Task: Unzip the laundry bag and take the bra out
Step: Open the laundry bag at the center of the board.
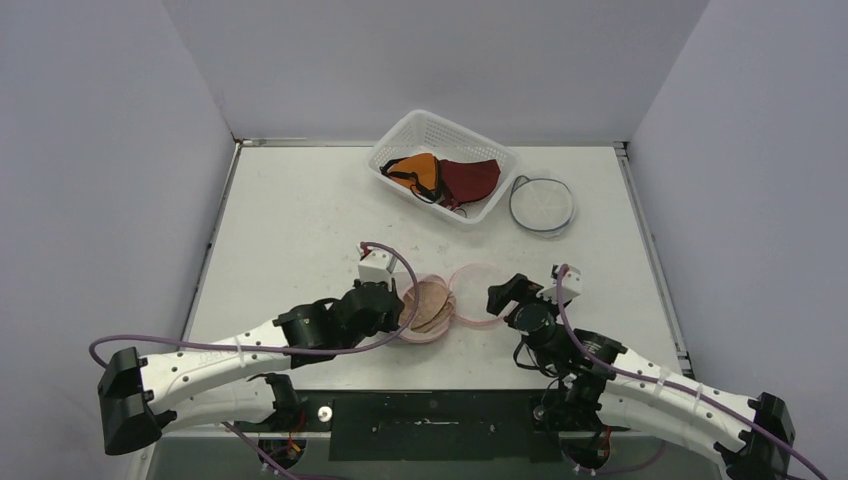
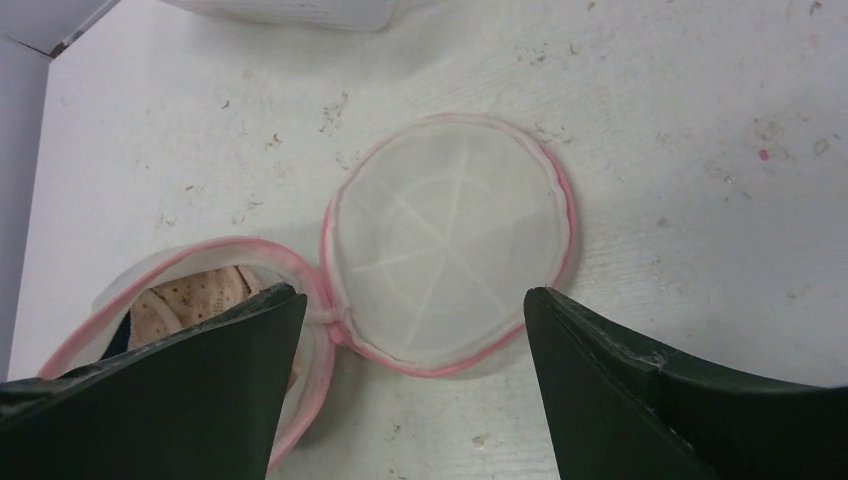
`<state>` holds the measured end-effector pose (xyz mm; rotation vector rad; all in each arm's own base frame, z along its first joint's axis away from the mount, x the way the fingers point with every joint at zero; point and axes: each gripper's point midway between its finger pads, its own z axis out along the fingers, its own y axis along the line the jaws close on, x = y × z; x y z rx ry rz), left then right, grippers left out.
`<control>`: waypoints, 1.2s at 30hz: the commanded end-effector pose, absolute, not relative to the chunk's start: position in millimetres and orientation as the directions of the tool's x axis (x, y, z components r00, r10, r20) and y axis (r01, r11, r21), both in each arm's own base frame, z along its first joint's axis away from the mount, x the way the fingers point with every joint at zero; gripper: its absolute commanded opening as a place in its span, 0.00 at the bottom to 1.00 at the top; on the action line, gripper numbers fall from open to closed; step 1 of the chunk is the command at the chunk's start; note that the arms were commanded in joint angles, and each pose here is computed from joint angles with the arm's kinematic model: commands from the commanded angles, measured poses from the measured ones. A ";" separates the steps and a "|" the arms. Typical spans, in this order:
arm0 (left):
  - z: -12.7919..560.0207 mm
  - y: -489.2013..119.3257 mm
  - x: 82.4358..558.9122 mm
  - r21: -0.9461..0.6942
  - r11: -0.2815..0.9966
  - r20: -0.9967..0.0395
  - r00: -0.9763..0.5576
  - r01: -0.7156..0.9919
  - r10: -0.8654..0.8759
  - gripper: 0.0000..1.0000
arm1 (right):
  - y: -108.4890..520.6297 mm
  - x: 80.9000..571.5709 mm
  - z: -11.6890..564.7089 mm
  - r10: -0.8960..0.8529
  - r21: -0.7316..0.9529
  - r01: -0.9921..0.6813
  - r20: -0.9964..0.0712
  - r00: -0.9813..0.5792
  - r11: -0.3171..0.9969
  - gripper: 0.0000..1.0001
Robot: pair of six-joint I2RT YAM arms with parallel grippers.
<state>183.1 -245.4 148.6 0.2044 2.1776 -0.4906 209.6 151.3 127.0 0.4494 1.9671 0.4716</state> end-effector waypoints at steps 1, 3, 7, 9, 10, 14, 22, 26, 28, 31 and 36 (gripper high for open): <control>176.8 -260.4 181.2 -0.436 0.845 -0.771 -0.612 0.311 -0.173 0.00 | 142.4 203.1 103.8 0.529 0.522 0.154 -0.715 -0.457 0.839 0.83; 172.3 -256.7 180.3 -0.434 0.849 -0.768 -0.617 0.301 -0.173 0.00 | 141.4 198.8 93.0 0.555 0.545 0.172 -0.687 -0.469 0.821 0.83; 162.7 -253.3 177.3 -0.445 0.847 -0.757 -0.628 0.291 -0.182 0.00 | 143.9 193.5 70.1 0.616 0.596 0.218 -0.622 -0.483 0.773 0.83; 159.3 -252.1 176.2 -0.451 0.846 -0.752 -0.632 0.286 -0.188 0.00 | 144.5 193.2 61.8 0.645 0.612 0.249 -0.596 -0.478 0.750 0.83; 158.6 -251.6 175.6 -0.453 0.845 -0.751 -0.633 0.286 -0.188 0.00 | 144.9 193.8 57.9 0.655 0.618 0.260 -0.587 -0.475 0.742 0.83; 155.3 -247.5 174.0 -0.444 0.850 -0.750 -0.636 0.282 -0.181 0.00 | 146.3 201.0 41.6 0.686 0.629 0.299 -0.565 -0.459 0.718 0.83; 155.0 -236.4 175.1 -0.415 0.867 -0.765 -0.622 0.277 -0.168 0.00 | 164.2 228.9 41.0 0.733 0.684 0.294 -0.536 -0.419 0.668 0.82; 155.2 -233.2 176.7 -0.402 0.872 -0.772 -0.616 0.278 -0.159 0.00 | 169.7 238.7 34.1 0.746 0.692 0.311 -0.509 -0.430 0.652 0.74; 154.3 -231.7 177.4 -0.394 0.876 -0.774 -0.614 0.277 -0.154 0.00 | 171.4 242.1 32.2 0.753 0.700 0.312 -0.501 -0.427 0.643 0.60; 151.5 -228.3 178.1 -0.384 0.882 -0.774 -0.615 0.272 -0.148 0.00 | 169.0 244.5 31.5 0.748 0.691 0.313 -0.515 -0.419 0.652 0.37; 148.3 -226.8 178.9 -0.396 0.877 -0.767 -0.624 0.271 -0.154 0.00 | 149.6 245.3 46.5 0.708 0.643 0.302 -0.603 -0.368 0.704 0.11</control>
